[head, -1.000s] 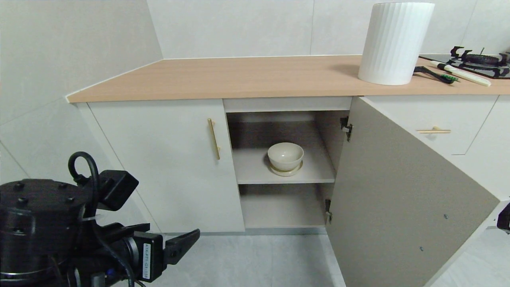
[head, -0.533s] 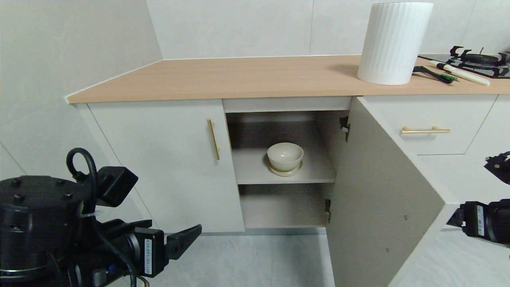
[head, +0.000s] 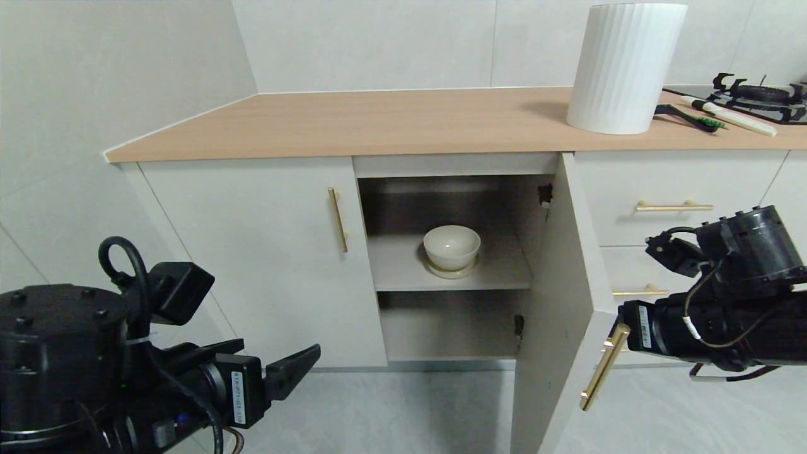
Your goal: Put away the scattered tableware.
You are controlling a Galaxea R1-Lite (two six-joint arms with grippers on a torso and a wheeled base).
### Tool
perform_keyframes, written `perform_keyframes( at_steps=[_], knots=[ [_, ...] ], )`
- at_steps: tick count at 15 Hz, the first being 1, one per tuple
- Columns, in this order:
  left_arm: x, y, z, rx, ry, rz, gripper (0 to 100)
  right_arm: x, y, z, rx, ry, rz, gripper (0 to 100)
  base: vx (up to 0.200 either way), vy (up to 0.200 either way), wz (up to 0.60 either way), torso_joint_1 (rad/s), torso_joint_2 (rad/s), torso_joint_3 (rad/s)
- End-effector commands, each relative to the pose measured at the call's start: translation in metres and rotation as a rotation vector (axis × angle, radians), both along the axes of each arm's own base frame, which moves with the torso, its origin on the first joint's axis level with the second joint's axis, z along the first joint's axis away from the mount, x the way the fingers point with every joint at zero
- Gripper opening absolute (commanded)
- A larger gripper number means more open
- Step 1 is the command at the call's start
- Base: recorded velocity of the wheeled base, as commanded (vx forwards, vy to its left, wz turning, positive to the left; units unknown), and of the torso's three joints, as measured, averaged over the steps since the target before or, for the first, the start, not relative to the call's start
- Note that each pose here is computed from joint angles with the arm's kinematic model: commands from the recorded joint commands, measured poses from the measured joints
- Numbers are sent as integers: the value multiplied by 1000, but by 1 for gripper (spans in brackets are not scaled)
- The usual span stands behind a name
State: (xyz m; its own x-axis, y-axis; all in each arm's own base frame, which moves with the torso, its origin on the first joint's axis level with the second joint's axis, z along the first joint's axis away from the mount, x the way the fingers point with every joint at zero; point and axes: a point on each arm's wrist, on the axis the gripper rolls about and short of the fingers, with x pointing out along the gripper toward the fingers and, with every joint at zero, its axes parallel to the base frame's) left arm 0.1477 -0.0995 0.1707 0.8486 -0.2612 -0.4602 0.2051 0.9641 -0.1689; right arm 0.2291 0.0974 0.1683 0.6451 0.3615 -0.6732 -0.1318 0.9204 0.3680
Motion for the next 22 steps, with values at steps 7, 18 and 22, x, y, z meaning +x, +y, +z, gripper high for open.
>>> perform_keyframes(
  at_steps=[7, 18, 22],
  knots=[
    [0, 0, 2, 23, 29, 2, 100, 54, 35, -26, 62, -3, 79, 100, 0, 0, 0, 0, 0, 0],
    [2, -1, -3, 50, 62, 4, 100, 66, 54, -34, 127, -27, 72, 100, 55, 0, 0, 1, 1, 1],
    [2, -1, -3, 48, 59, 4, 100, 72, 63, -42, 171, -27, 55, 100, 200, 0, 0, 2, 5, 5]
  ],
)
